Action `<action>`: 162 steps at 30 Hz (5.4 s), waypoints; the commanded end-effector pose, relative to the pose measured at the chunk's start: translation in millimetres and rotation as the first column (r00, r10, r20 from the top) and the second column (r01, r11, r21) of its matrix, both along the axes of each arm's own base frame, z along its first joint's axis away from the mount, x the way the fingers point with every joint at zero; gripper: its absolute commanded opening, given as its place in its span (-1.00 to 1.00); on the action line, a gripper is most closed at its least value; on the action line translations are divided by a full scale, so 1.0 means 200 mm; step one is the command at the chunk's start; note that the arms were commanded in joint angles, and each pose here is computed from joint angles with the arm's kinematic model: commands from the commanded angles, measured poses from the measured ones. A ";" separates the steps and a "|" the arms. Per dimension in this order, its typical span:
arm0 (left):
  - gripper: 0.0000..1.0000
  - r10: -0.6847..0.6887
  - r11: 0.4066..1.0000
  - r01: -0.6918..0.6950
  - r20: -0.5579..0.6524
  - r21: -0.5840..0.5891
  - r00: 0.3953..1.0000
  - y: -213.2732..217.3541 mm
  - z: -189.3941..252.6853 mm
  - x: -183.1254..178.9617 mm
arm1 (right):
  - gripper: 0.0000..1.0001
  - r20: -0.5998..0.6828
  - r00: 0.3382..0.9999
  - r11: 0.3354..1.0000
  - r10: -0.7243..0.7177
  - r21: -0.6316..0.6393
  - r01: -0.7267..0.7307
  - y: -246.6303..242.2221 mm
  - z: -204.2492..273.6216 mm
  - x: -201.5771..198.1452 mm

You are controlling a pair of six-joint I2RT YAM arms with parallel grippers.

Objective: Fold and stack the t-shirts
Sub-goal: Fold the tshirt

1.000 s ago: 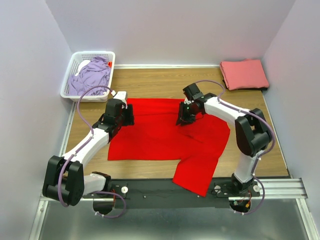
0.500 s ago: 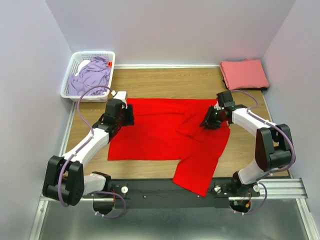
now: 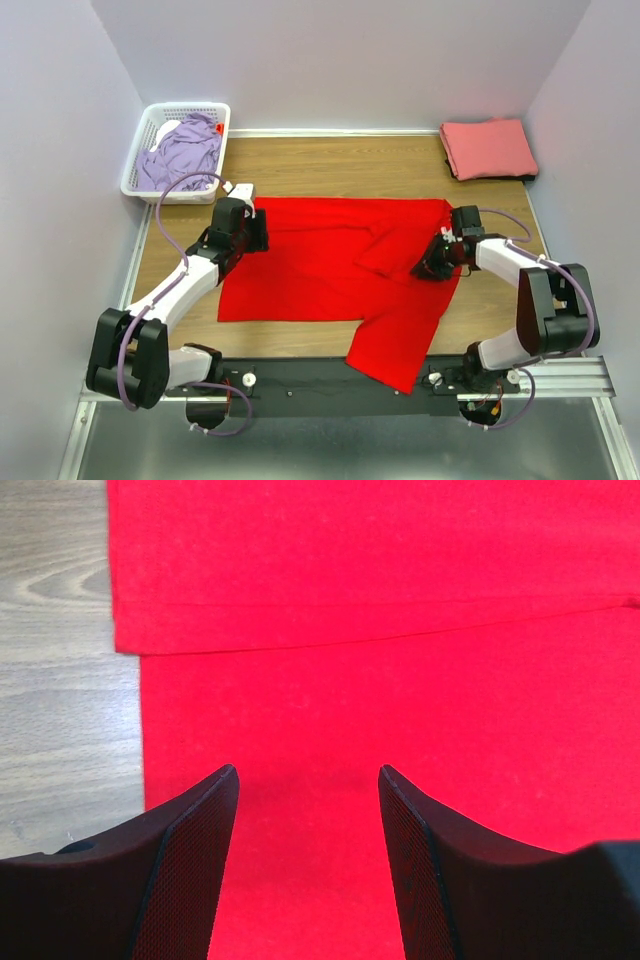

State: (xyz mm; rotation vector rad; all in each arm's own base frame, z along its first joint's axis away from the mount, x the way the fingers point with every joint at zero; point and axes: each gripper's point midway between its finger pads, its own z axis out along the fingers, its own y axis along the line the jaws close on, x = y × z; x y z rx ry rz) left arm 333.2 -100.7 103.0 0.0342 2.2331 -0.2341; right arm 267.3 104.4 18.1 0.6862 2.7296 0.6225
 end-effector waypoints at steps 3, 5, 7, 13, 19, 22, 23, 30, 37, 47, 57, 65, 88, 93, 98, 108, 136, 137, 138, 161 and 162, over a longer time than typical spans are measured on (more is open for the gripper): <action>0.32 0.003 1.000 -0.003 0.018 0.007 1.000 0.00 0.04 0.03 | -0.32 0.005 0.998 0.994 -0.067 -0.085 0.067 -0.12 -0.02 0.00; 0.32 0.006 1.000 -0.007 0.022 0.010 1.000 0.00 0.04 0.03 | -0.32 0.078 0.996 0.995 -0.048 -0.078 0.054 -0.11 0.09 0.09; 0.32 0.014 1.000 -0.014 0.026 0.006 1.000 0.01 0.05 0.03 | -0.32 0.162 0.986 0.994 -0.048 -0.091 0.063 -0.13 0.21 0.19; 0.32 0.075 0.997 -0.074 0.043 -0.018 0.996 0.04 0.10 0.15 | -0.31 0.364 0.923 0.984 -0.129 -0.066 0.164 -0.29 0.55 0.58; 0.32 0.140 0.990 -0.140 0.007 -0.002 0.990 0.10 0.08 0.38 | -0.33 0.434 0.856 0.960 -0.280 0.142 0.242 -0.39 0.57 0.90; 0.32 0.152 0.988 -0.152 -0.010 0.002 0.988 0.10 0.07 0.47 | -0.35 0.403 0.862 0.949 -0.308 0.188 0.252 -0.42 0.43 0.99; 0.32 0.157 0.988 -0.157 -0.049 0.013 0.986 0.12 -0.01 0.49 | -0.37 0.395 0.867 0.950 -0.304 0.193 0.245 -0.42 0.40 1.00; 0.31 0.134 0.991 -0.133 -0.148 0.018 0.980 0.10 -0.21 0.58 | -0.42 0.343 0.892 0.955 -0.293 0.144 0.259 -0.50 0.13 1.06; 0.29 0.153 0.988 -0.152 -0.260 0.024 0.953 0.12 -0.41 0.62 | -0.42 0.301 0.913 0.961 -0.275 0.065 0.268 -0.62 -0.11 1.09; 0.23 0.179 0.982 -0.191 -0.314 -0.006 0.932 0.15 -0.48 0.85 | -0.46 0.340 0.916 0.974 -0.214 0.141 0.175 -0.60 -0.20 1.40; 0.23 0.206 0.976 -0.214 -0.158 -0.037 0.966 0.19 -0.13 1.10 | -0.18 0.474 0.874 0.992 -0.107 0.113 0.060 -0.57 0.16 1.52; 0.31 0.258 0.966 -0.258 -0.009 -0.004 0.966 0.14 0.31 0.78 | 0.04 0.453 0.889 0.992 -0.066 -0.070 0.109 -0.53 0.45 1.18; 0.41 0.412 0.908 -0.410 -0.381 0.093 0.828 0.28 -0.28 -0.35 | 0.08 0.218 0.974 0.942 0.056 -0.336 0.021 -0.32 0.29 0.16; 0.23 0.401 0.914 -0.389 -0.417 0.118 0.815 0.27 -0.34 -0.37 | 0.08 0.233 0.971 0.938 0.061 -0.346 0.024 -0.33 0.30 0.14; 0.18 0.384 0.922 -0.363 -0.447 0.136 0.808 0.25 -0.41 -0.37 | 0.08 0.227 0.972 0.939 0.058 -0.344 0.025 -0.33 0.28 0.12; 0.17 0.386 0.921 -0.356 -0.462 0.155 0.798 0.25 -0.46 -0.38 | 0.08 0.220 0.974 0.925 0.045 -0.377 0.042 -0.37 0.25 0.12; -1.00 0.366 0.930 -0.335 -0.442 0.150 0.819 0.21 -0.42 -0.38 | 0.04 0.095 0.986 0.923 -0.139 -0.349 0.164 -0.49 0.04 0.04; -1.00 0.365 0.931 -0.334 -0.442 0.149 0.819 0.21 -0.42 -0.38 | 0.03 0.098 0.984 0.926 -0.148 -0.337 0.173 -0.49 0.04 0.04; -1.00 0.364 0.931 -0.333 -0.441 0.148 0.821 0.21 -0.42 -0.37 | 0.01 0.087 0.984 0.932 -0.156 -0.318 0.176 -0.48 0.02 0.03; -1.00 0.361 0.932 -0.340 -0.440 0.129 0.822 0.22 -0.33 -0.38 | -0.99 0.051 0.974 0.951 -0.219 -0.210 0.225 -0.49 -0.03 -0.06; -1.00 0.361 0.932 -0.340 -0.439 0.129 0.823 0.22 -0.31 -0.39 | -0.99 0.034 0.975 0.953 -0.219 -0.207 0.221 -0.48 -0.01 -0.09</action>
